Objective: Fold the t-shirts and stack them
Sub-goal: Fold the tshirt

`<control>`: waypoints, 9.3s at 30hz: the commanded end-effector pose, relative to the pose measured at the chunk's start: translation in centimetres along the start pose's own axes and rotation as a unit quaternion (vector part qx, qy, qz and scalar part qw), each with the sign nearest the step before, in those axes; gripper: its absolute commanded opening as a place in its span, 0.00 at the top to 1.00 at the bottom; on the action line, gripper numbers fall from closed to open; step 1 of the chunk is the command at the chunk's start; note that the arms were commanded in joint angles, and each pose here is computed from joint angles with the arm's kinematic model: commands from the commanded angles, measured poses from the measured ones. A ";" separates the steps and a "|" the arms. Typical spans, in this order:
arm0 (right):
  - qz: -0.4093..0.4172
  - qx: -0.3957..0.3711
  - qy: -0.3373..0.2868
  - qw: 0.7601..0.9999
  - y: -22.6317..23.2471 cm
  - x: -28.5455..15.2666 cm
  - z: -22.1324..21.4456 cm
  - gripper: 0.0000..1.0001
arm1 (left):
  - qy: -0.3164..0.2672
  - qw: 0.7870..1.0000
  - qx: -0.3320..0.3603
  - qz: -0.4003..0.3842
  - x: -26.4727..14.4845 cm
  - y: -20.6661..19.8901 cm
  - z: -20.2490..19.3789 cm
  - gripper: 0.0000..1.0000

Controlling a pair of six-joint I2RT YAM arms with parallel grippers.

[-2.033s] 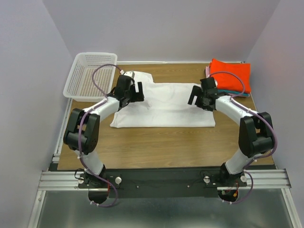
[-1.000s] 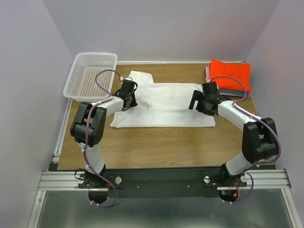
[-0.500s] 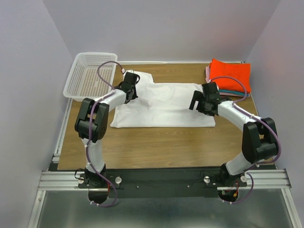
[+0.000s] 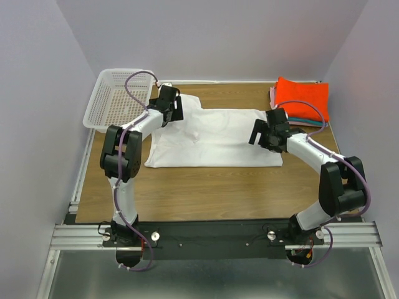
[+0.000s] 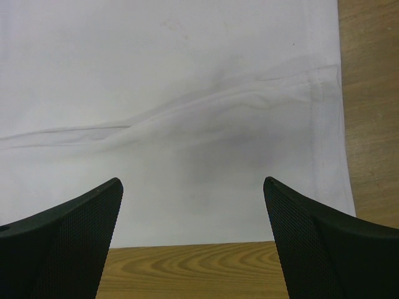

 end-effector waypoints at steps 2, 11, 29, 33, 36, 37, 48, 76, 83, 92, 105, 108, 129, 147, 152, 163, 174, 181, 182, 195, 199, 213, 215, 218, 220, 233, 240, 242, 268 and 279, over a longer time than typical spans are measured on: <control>0.016 -0.002 -0.014 1.000 0.2 -1.4 0.6 0.00 | -0.030 0.998 -0.028 -0.050 -4.7 -0.8 1.0 0.03; 0.044 -0.006 0.012 0.999 1.0 -1.2 -0.4 0.00 | -0.019 0.985 -0.025 -0.171 -8.6 -4.5 -5.0 0.02; 0.011 -0.019 0.002 1.000 0.0 -0.4 0.0 0.00 | 0.035 0.992 0.067 -0.099 1.8 -4.5 -4.1 0.02; 0.015 -0.021 -0.005 1.000 0.2 -0.7 0.4 0.00 | 0.025 0.992 0.065 -0.102 1.7 -4.7 -3.1 0.02; 0.022 -0.022 -0.009 0.999 0.5 -1.1 0.7 0.00 | -0.005 0.994 0.055 -0.098 0.3 -4.6 -0.6 0.02; 0.030 -0.022 -0.007 0.999 0.8 -1.2 0.7 0.00 | -0.015 0.994 0.051 -0.098 -0.3 -4.6 0.2 0.02; 0.040 -0.034 0.017 0.998 1.6 0.5 0.5 0.00 | -0.063 0.989 -0.024 -0.128 -7.3 -3.8 0.3 0.02; 0.023 0.006 0.101 0.995 -3.2 -1.1 -9.4 0.00 | 0.158 0.979 -0.098 -0.086 -13.6 -1.4 -22.1 0.02; 0.041 0.033 0.111 0.992 -4.0 -3.6 -11.6 0.00 | 0.169 0.975 -0.103 -0.105 -16.4 -3.0 -22.6 0.02; 0.034 0.045 0.101 0.993 -4.9 -5.8 -12.0 0.00 | 0.184 0.973 -0.133 -0.034 -19.5 0.0 -24.9 0.02; 0.066 0.100 0.130 0.984 -4.7 -7.5 -14.6 0.00 | 0.126 0.977 -0.164 -0.052 -21.6 0.6 -21.9 0.02; 0.049 0.115 0.124 0.984 -5.5 -7.8 -15.0 0.00 | 0.078 0.980 -0.169 -0.065 -22.1 -0.1 -18.5 0.02; 0.111 0.086 0.050 0.989 0.8 -4.3 -7.4 0.00 | -0.057 0.991 -0.117 -0.029 -14.3 -2.2 -0.7 0.02; -0.057 0.131 0.047 0.989 -7.1 -3.8 -12.3 0.00 | -0.002 0.997 -0.076 -0.004 -7.5 -2.3 -1.1 0.02; -0.031 0.121 0.029 0.992 -5.6 -4.9 -10.2 0.00 | 0.006 0.997 -0.072 0.004 -5.7 -2.3 -0.5 0.02; 0.031 0.087 -0.053 0.994 -1.6 -7.8 -3.1 0.00 | 0.045 0.995 -0.070 0.048 -1.2 -0.5 -2.5 0.18; -0.004 0.074 -0.050 0.996 -1.3 -6.0 -1.6 0.00 | 0.071 0.993 -0.067 0.067 2.0 0.5 -4.1 0.25; -0.050 0.074 -0.052 0.995 -1.6 -3.9 -0.5 0.00 | 0.073 0.994 -0.062 0.056 2.9 0.2 -4.0 0.41; -0.050 0.074 -0.057 0.994 -1.3 -3.8 0.1 0.00 | 0.077 0.994 -0.061 0.055 2.9 0.1 -4.3 0.42; -0.134 0.069 -0.084 0.985 -1.7 1.7 6.2 0.00 | 0.045 0.998 -0.044 -0.018 1.3 -1.4 -2.8 1.00; -0.166 0.075 -0.081 0.980 -3.0 4.0 7.0 0.02 | 0.012 0.999 -0.040 -0.031 0.1 -1.3 -2.0 1.00; -0.228 0.056 -0.065 0.970 -5.5 8.4 7.1 0.18 | -0.033 0.996 -0.018 -0.086 -2.5 -1.8 -1.5 1.00; -0.227 0.055 -0.062 0.970 -5.4 8.7 6.9 0.24 | -0.031 0.996 -0.018 -0.084 -2.6 -1.6 -1.9 1.00; -0.223 0.059 -0.054 0.972 -5.5 8.9 6.4 0.36 | -0.035 0.996 -0.019 -0.085 -2.9 -1.5 -1.9 1.00; -0.227 0.060 -0.054 0.971 -5.6 8.8 6.2 0.43 | -0.038 0.995 -0.018 -0.088 -3.3 -1.5 -1.8 1.00; -0.228 0.070 -0.049 0.970 -6.4 7.3 4.9 0.53 | -0.043 0.994 -0.025 -0.101 -4.7 -1.7 -2.4 1.00; -0.227 0.072 -0.049 0.970 -6.4 7.0 4.6 0.75 | -0.044 0.993 -0.025 -0.105 -5.0 -1.8 -2.6 1.00; -0.221 0.073 -0.052 0.971 -6.2 6.8 5.1 0.77 | -0.043 0.993 -0.024 -0.106 -5.0 -1.8 -2.7 1.00; -0.175 0.070 -0.079 0.979 -7.0 -0.1 3.1 0.94 | -0.086 0.984 -0.104 -0.115 -13.5 0.7 -7.7 1.00; -0.129 0.067 -0.071 0.987 -6.7 -2.3 1.5 0.94 | -0.091 0.977 -0.154 -0.113 -16.7 2.7 -11.4 1.00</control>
Point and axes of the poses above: each gripper's point midway between its finger pads, its own x axis out along the fingers, its own y axis along the line the jaws close on, z = x × y, the point moved 2 cm from there along -x, back along the fingers, and after that the axes turned 5 degrees about x, right-handed, at the moved point
